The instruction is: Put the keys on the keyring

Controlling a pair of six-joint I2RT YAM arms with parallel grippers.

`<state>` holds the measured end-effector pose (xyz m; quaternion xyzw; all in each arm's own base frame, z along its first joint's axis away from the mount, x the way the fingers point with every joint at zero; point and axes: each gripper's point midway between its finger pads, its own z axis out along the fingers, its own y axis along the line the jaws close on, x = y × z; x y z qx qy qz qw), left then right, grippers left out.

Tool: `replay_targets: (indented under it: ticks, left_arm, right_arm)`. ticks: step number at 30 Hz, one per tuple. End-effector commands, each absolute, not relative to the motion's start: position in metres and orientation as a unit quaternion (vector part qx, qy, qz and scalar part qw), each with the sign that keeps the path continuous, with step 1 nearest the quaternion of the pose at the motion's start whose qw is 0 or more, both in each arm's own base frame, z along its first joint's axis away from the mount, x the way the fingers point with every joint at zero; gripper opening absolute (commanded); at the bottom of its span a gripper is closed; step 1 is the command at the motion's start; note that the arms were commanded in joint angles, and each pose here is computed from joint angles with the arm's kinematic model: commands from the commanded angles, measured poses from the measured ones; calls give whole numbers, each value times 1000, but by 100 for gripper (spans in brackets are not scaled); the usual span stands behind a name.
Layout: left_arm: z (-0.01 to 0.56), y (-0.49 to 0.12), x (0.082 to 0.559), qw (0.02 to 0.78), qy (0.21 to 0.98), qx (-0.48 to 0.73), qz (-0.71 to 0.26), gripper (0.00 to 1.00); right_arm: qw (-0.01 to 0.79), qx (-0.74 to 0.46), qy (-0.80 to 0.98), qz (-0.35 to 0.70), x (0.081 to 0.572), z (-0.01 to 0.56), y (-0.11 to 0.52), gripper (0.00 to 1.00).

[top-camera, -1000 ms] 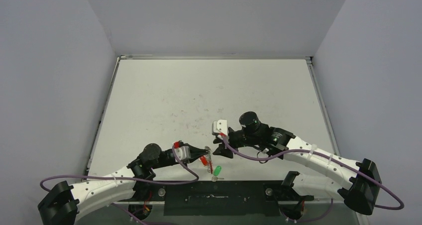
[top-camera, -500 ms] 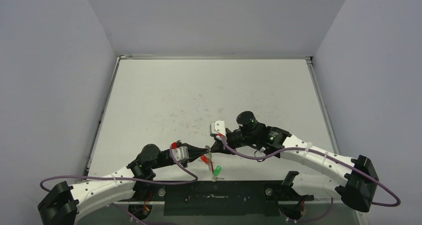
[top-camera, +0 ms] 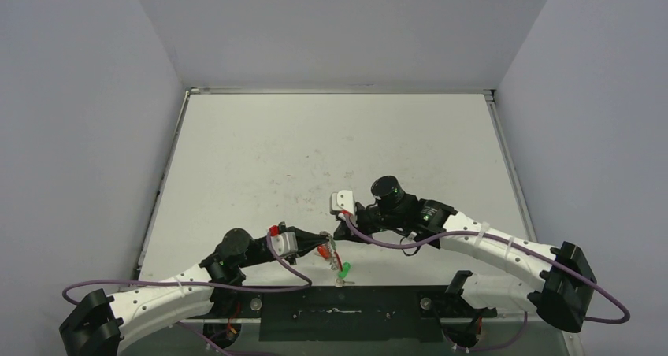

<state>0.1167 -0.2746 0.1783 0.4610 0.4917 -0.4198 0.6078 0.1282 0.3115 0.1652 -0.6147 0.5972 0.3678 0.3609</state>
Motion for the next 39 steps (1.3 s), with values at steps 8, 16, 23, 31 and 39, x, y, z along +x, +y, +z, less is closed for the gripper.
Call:
replay_targets:
  ticks: [8,16,23,31,39]
  left_arm:
    - [202,-275,113,634,455,453,-431,0]
    - [202,-275,113,634,455,453,-431,0]
    - [204,-275,112,635,452,453,-432,0]
    - [205,-274,112,637,452,452,-432,0]
    - [203,-274,112,633,455,453,-432,0]
  right_arm:
    - [374,-619,590,358,136,169,315,23]
    - [418,-604,549,399,128,198,323,44]
    - [401,-605,547,418,125,192,330,42]
    - [390,-611,547,419,124,185,332,33]
    - [385,-616,544,420,123,184,333,0]
